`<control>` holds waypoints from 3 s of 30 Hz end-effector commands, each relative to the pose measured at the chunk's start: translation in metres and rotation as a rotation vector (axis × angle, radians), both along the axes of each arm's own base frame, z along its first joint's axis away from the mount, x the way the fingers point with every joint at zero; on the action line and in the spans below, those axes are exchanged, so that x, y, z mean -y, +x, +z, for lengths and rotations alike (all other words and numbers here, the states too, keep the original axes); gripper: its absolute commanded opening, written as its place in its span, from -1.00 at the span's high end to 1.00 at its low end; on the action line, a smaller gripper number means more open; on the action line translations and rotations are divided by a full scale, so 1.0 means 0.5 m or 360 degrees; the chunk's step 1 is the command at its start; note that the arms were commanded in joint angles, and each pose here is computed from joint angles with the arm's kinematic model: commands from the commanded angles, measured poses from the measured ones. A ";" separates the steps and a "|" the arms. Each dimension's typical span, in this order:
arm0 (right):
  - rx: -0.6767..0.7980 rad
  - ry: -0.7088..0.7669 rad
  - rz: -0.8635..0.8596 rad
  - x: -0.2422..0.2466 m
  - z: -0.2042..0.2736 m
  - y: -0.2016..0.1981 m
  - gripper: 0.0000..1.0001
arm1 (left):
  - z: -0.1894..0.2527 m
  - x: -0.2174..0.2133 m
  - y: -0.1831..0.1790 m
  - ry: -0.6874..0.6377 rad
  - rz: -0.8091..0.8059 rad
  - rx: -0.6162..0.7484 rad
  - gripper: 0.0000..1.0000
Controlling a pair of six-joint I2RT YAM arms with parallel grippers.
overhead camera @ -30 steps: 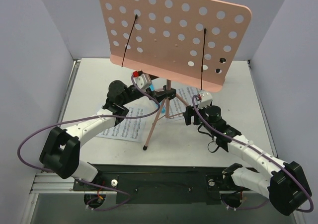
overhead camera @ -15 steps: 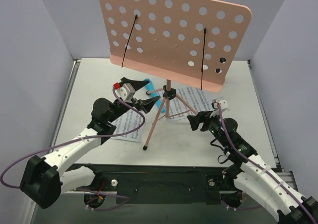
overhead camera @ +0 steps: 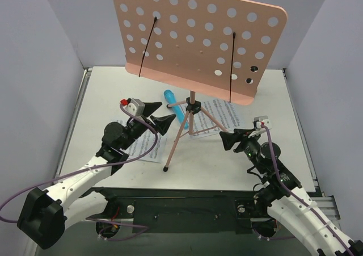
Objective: Set up the instrument practice props
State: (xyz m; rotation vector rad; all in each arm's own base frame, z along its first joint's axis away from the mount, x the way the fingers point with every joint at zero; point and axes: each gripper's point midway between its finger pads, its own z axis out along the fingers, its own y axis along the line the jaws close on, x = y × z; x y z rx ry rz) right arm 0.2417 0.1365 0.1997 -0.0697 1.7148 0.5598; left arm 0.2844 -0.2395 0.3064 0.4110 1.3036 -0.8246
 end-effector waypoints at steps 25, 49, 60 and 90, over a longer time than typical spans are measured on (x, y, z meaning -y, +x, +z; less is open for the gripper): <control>0.0141 0.1051 0.0274 -0.175 0.218 0.108 0.09 | -0.097 0.084 -0.043 -0.0016 -0.0249 -0.0106 -0.78; -0.0124 0.1224 0.0146 -0.220 0.168 0.139 0.41 | -0.160 0.108 -0.022 0.0132 -0.0242 -0.0078 -0.78; -0.0237 0.1360 0.0131 -0.236 0.149 0.153 0.79 | -0.179 0.117 -0.027 0.0162 -0.0274 -0.0076 -0.78; -0.1000 0.2502 0.0110 -0.298 0.044 0.156 0.18 | -0.198 0.134 -0.021 0.0249 -0.0297 -0.0073 -0.67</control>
